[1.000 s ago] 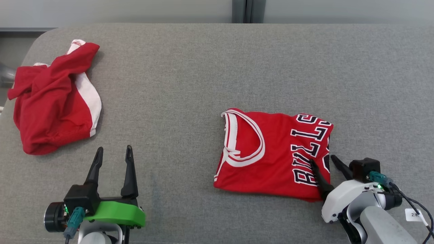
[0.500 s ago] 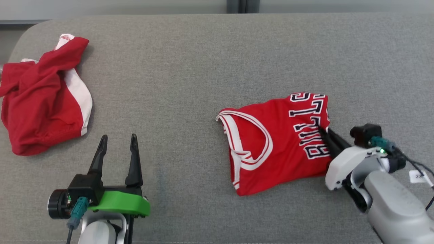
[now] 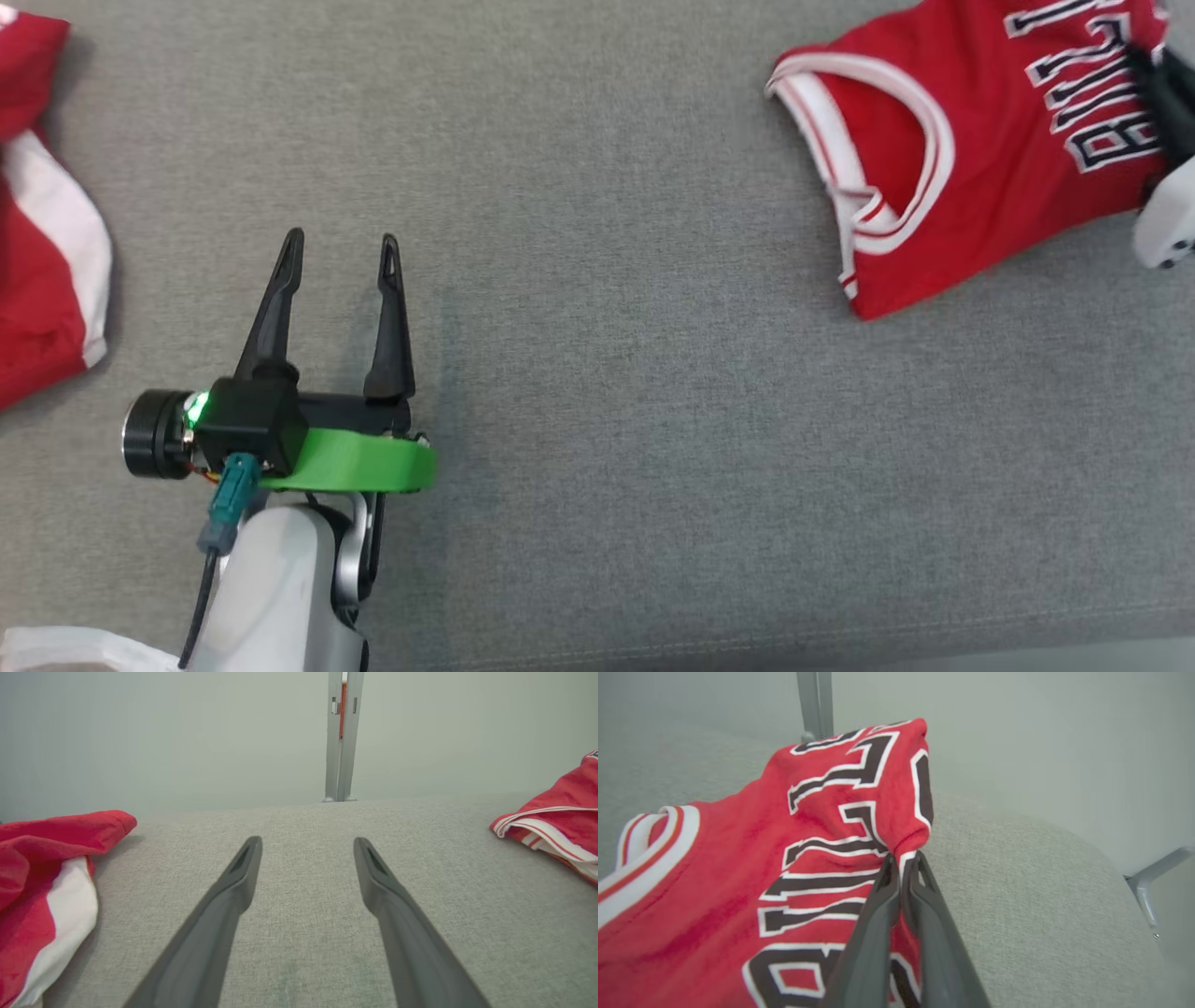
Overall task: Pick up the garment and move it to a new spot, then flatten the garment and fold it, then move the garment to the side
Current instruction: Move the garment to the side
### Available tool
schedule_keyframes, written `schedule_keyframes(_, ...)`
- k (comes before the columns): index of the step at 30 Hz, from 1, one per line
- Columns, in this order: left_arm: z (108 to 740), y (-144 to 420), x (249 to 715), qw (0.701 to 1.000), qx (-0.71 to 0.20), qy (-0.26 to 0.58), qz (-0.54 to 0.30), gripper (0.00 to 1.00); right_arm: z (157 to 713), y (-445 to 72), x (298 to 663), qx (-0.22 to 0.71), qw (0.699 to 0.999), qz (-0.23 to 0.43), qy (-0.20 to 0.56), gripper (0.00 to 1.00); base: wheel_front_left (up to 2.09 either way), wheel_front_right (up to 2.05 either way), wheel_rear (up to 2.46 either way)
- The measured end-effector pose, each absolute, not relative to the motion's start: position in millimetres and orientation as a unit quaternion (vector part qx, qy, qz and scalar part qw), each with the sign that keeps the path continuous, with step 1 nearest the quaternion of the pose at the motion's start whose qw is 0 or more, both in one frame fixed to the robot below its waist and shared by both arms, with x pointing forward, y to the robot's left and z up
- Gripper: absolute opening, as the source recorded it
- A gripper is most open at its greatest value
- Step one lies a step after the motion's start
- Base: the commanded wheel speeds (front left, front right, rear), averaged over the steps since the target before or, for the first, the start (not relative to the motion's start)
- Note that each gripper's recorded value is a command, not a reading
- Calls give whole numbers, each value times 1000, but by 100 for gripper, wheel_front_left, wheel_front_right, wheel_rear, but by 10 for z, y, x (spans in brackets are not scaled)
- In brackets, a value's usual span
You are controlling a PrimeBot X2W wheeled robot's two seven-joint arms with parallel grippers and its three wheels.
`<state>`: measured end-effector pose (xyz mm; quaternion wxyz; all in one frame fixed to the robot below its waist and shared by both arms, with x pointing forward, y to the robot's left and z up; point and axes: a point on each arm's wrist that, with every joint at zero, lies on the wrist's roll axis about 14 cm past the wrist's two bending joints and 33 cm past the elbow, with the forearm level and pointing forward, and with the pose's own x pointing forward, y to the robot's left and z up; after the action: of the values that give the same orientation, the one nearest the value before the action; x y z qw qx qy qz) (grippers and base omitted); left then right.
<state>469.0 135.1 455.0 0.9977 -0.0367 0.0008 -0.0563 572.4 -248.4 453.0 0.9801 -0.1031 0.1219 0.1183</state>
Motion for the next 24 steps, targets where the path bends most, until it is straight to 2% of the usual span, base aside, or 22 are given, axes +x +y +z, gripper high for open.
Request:
schedule_keyframes(5,4326,1142,4942,996,-28,9,-90,100,4478,-3101,5776,-129,980,66,137,0,0,0,0)
schedule_keyframes(12,3997,711,5071,988,-38,29,-149,100,4640,-4016,5573,-172,972,-25,160,0,0,0,0)
schedule_keyframes(24,3815,467,5152,982,-56,31,-179,100,4768,-4555,5579,-212,956,-82,185,0,0,0,0)
